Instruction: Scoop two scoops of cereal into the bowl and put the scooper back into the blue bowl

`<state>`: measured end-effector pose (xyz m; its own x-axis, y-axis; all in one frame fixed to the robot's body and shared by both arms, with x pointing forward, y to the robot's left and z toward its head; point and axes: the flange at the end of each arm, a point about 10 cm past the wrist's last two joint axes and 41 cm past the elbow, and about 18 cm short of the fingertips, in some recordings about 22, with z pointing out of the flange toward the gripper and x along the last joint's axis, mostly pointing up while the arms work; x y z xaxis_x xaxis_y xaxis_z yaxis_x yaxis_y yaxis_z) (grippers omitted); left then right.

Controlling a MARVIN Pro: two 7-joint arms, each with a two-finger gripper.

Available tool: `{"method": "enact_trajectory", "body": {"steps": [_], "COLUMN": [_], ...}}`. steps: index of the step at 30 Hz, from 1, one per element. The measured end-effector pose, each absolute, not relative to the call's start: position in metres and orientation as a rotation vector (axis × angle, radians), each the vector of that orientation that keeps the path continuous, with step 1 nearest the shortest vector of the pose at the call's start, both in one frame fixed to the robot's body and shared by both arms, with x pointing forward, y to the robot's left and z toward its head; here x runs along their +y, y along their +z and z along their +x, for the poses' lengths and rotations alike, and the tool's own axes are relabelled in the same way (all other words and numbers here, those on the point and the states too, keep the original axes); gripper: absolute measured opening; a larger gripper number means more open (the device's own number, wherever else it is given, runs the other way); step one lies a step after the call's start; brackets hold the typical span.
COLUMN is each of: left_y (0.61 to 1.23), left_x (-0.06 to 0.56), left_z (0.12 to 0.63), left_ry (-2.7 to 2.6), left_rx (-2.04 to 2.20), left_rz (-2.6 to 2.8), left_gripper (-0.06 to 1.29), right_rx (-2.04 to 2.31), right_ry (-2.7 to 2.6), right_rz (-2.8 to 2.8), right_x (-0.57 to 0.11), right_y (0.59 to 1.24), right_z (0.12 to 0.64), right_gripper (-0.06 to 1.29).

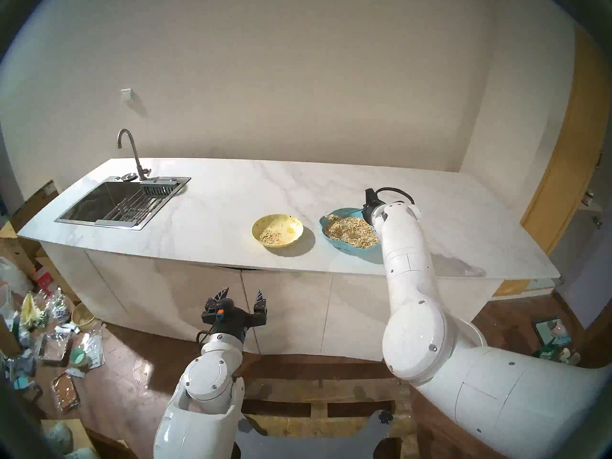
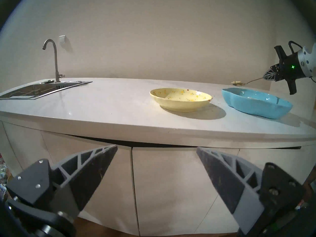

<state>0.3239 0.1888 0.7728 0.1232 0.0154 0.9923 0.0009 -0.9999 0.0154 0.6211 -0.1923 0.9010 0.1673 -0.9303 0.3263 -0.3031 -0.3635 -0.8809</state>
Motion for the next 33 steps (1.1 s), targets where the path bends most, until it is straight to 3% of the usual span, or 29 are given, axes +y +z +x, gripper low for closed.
{"method": "enact_trajectory", "body": {"steps": [33], "left_y": [0.773], "left_x": [0.189], "left_z": [0.324], "left_ry": [2.073], "left_rx": [0.017], "left_rz": [2.346], "left_gripper": [1.26], "right_rx": [0.958], "right_ry": [-1.105], "right_rz": [-1.938], "right_x": [-0.069], "right_y": [0.901], "right_z": [0.620], "right_gripper": [-0.02]}}
